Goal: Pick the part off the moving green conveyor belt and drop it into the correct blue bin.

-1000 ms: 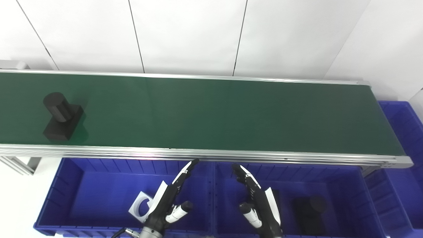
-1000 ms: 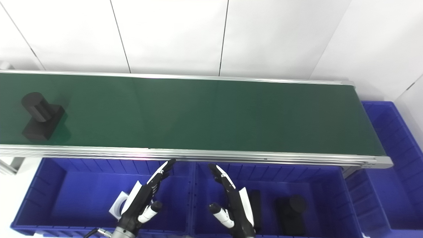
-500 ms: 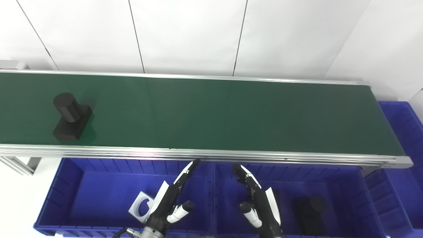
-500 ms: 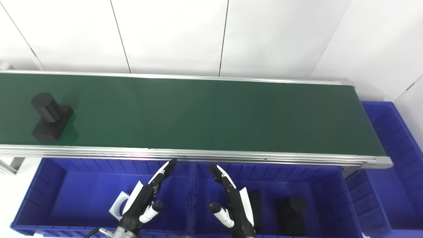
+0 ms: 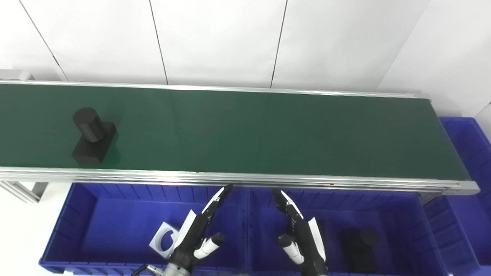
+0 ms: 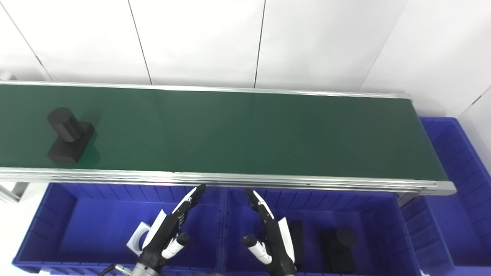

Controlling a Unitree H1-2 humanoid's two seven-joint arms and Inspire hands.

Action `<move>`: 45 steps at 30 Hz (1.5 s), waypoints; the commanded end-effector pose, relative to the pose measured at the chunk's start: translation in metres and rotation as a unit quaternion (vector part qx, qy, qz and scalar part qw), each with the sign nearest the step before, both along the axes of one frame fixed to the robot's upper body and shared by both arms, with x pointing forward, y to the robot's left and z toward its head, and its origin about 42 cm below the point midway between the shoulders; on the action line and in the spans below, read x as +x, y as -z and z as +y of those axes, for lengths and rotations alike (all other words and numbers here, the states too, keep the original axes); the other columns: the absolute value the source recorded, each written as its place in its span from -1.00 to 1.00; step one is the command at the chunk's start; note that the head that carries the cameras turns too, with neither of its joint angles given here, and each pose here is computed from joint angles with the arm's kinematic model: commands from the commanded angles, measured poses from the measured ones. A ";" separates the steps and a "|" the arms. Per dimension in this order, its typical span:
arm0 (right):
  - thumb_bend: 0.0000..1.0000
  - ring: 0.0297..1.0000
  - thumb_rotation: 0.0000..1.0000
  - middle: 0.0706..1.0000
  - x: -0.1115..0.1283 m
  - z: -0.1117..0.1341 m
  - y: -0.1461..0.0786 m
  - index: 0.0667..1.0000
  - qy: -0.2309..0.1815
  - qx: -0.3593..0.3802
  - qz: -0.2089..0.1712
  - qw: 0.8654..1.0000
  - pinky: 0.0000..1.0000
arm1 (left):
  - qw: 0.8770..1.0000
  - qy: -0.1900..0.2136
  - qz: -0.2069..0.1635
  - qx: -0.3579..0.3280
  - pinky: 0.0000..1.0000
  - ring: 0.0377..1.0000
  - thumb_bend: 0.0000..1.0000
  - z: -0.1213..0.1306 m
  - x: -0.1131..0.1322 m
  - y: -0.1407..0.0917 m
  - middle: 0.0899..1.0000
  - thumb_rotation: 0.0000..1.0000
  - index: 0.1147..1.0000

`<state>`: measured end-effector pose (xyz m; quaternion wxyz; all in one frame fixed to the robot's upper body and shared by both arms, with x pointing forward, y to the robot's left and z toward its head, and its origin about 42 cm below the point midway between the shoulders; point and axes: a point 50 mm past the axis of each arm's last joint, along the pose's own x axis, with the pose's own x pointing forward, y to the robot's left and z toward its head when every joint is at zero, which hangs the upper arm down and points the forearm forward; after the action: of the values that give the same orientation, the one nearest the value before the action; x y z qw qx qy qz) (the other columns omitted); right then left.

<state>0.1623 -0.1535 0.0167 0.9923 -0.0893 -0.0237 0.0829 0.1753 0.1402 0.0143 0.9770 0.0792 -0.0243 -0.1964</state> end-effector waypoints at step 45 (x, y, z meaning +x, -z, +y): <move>0.86 0.88 1.00 0.87 0.007 -0.018 0.014 0.83 0.000 -0.004 0.009 1.000 0.87 | 0.999 0.004 -0.022 0.029 0.72 0.78 0.76 -0.022 0.011 0.015 0.80 0.84 0.73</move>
<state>0.1632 -0.1728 -0.0054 0.9906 -0.1067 0.0177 0.0842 0.1777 0.1201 -0.0093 0.9730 0.1147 -0.0072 -0.2001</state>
